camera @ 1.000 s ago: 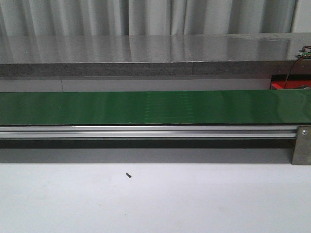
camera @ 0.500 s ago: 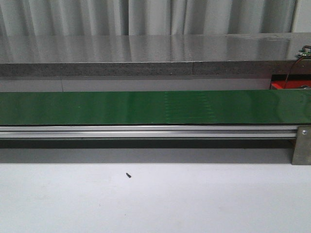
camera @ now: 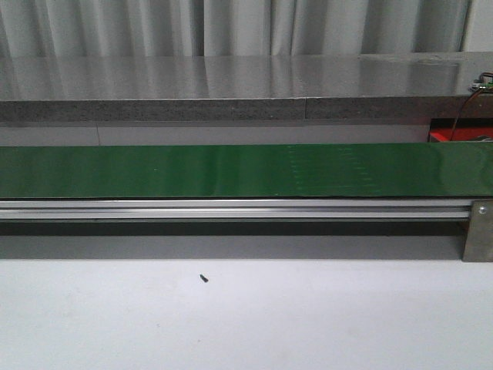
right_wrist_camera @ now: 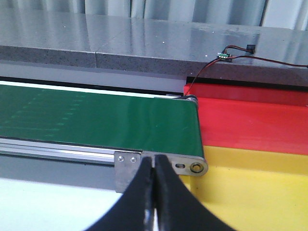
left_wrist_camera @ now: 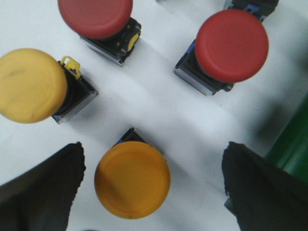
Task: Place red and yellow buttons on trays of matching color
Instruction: 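Grasp the yellow button with the left gripper and carry it to the belt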
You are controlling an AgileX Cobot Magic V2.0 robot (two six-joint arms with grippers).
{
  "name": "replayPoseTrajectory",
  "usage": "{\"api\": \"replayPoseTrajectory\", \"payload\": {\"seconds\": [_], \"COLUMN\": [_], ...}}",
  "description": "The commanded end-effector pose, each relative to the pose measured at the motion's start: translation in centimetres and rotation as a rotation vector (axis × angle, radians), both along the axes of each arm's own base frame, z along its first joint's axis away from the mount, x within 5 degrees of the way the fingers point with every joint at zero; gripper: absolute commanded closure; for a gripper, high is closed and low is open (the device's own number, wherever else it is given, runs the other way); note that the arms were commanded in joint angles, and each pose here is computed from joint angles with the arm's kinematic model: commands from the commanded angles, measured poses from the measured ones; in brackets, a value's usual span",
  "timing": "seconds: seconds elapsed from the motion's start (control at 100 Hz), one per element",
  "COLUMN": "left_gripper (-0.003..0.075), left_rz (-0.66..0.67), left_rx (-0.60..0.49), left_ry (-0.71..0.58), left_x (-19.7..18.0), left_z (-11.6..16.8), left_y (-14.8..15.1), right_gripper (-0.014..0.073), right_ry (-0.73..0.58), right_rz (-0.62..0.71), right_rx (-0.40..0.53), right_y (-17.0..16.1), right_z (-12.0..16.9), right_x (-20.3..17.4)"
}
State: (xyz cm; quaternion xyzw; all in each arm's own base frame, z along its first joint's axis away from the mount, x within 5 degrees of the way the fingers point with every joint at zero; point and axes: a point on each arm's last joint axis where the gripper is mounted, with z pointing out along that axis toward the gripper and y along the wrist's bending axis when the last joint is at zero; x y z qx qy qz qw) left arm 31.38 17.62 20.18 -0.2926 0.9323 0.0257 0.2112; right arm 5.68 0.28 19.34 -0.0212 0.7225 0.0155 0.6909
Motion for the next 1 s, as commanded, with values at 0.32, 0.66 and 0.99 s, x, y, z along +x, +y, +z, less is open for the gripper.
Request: {"api": "replayPoseTrajectory", "payload": {"seconds": [0.32,0.66,0.99], "left_gripper": [0.0169,0.0175,0.0378], "left_rz": [-0.011,-0.01,-0.01], "left_rx": [0.041,-0.007,0.002], "left_ry": [-0.05,0.024,0.013], "left_x": [0.3,0.7,0.8], "left_z": [2.0,-0.5,-0.5], "left_y": [0.0,0.2,0.3], "right_gripper": [0.0662,0.0662,0.0662], "right_ry": [-0.116,-0.116,-0.116], "right_rz": [-0.002,-0.002,-0.002], "right_rx": [-0.004,-0.004,-0.004], "right_y": [0.0,0.0,0.0], "right_z": [1.5,1.5,1.5], "right_x": [-0.2,-0.2,-0.2]}}
